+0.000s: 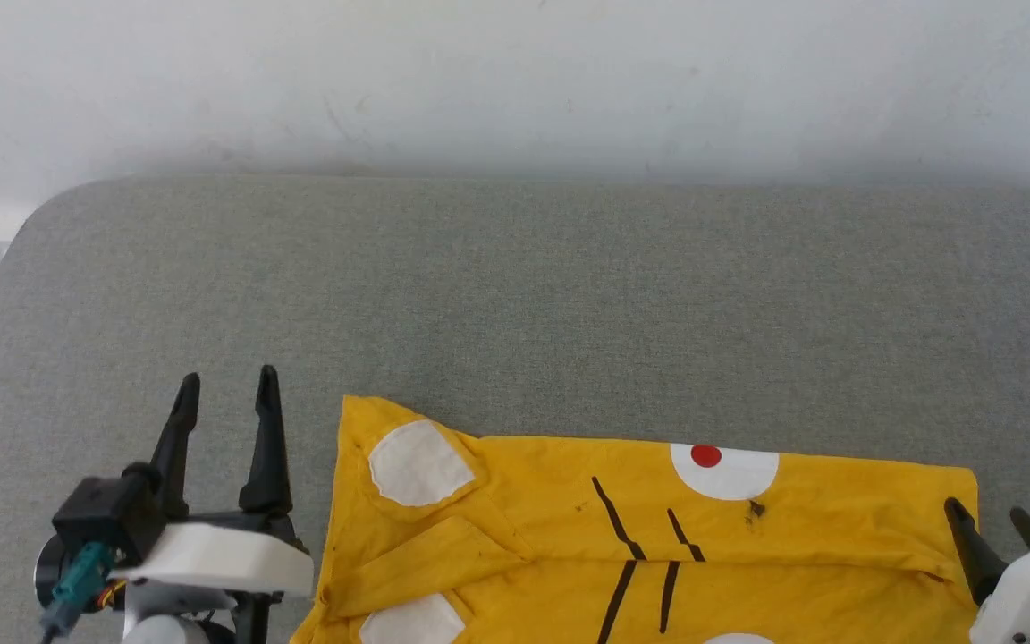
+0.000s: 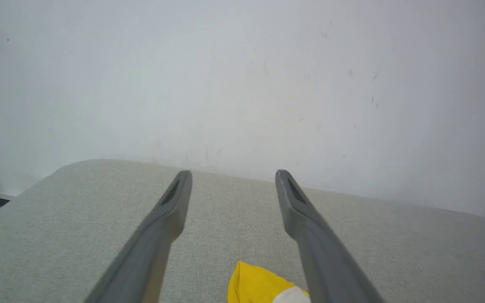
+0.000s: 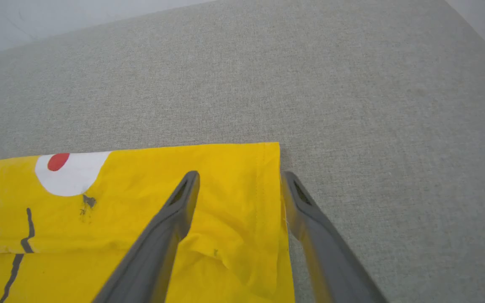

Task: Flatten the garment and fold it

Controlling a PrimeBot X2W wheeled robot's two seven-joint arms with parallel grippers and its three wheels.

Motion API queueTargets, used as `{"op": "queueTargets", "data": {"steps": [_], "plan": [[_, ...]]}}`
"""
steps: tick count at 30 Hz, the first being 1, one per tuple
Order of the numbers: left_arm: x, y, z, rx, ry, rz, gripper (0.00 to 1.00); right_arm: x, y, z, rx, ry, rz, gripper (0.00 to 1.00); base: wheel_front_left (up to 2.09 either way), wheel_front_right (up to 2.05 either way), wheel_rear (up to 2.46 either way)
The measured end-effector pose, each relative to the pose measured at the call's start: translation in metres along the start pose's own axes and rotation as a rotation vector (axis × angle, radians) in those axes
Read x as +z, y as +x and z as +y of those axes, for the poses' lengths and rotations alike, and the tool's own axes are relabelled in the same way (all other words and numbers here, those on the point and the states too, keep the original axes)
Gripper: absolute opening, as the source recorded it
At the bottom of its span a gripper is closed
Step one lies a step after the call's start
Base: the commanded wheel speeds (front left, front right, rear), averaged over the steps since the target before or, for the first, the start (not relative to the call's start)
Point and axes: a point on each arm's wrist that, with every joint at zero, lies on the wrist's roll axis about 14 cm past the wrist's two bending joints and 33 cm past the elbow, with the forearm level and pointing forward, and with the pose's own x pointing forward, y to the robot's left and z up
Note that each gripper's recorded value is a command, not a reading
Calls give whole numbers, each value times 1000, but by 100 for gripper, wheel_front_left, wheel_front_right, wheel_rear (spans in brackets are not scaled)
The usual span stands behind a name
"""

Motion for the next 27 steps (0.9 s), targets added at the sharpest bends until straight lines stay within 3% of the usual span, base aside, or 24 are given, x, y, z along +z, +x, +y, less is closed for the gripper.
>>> {"op": "queueTargets", "data": {"steps": [10, 20, 21, 22, 23, 27], "plan": [[8, -17, -9, -26, 150, -79, 100, -56, 3, -24, -140, 93, 155, 100, 0, 0, 0], [-16, -25, -12, -36, 149, -15, 100, -85, 13, -18, -107, 171, 256, 100, 0, 0, 0], [-18, -24, -12, -35, 148, -12, 100, -87, 14, -16, -102, 163, 265, 88, 0, 0, 0], [-19, -24, -11, -32, 149, -10, 100, -88, 15, -15, -97, 159, 272, 33, 0, 0, 0], [-19, -23, -9, -28, 151, -9, 100, -88, 16, -14, -91, 158, 276, 0, 0, 0, 0], [-18, -22, -3, -18, 159, -12, 100, -88, 19, -2, -53, 167, 278, 0, 0, 0, 0]]}}
